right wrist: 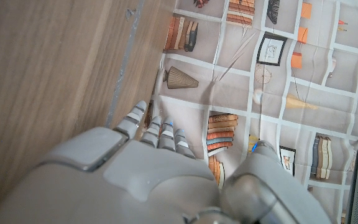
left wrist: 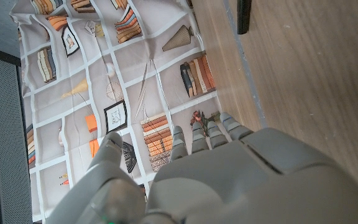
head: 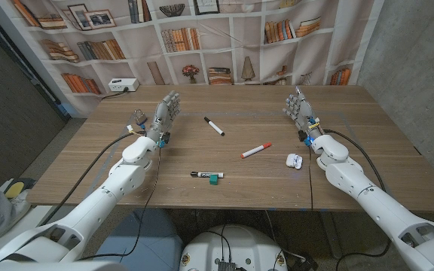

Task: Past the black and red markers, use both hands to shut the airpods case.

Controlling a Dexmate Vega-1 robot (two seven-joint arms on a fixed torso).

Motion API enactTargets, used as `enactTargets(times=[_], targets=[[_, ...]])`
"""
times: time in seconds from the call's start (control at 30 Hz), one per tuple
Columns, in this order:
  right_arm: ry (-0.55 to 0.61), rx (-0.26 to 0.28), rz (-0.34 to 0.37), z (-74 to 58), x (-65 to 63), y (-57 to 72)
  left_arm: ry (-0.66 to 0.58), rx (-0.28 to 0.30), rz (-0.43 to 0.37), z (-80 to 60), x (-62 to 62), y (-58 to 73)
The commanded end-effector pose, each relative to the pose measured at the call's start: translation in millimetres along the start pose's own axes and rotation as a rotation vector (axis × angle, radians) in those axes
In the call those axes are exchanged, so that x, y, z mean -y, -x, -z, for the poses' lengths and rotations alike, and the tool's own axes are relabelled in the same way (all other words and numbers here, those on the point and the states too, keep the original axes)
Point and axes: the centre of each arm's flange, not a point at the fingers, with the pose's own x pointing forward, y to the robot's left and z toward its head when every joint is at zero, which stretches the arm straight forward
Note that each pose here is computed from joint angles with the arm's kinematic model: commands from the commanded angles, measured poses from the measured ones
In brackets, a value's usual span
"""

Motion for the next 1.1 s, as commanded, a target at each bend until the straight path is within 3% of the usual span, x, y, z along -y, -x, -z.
enactTargets(times=[0.03,0.13,0.3,0.33,0.53,0.87,1.1], targets=[[0.053,-0.011,-0.010,-4.8,0.6,-0.2,-0.003,0.001,0.006,-1.3,4.1,-1.3],[0.126,-0.018,-0.021,-7.8,-1.8,1.8,-0.003,0.000,0.009,-0.7,4.3,0.4],[0.076,0.005,-0.021,-7.7,-8.7,8.0,-0.004,0.004,0.010,-0.6,1.4,2.6],[0.113,0.015,-0.032,-13.2,-12.1,10.3,-0.012,0.004,0.009,-1.9,-1.7,1.9],[0.165,0.007,-0.029,-17.3,-16.0,13.3,-0.004,0.026,0.010,-1.8,-7.4,0.9],[0.254,0.011,-0.030,-20.2,-15.8,20.3,0.011,0.021,0.009,8.1,-1.3,15.8],[0.278,0.017,-0.039,-23.8,-18.5,25.0,-0.009,0.034,0.023,3.4,0.1,17.3]])
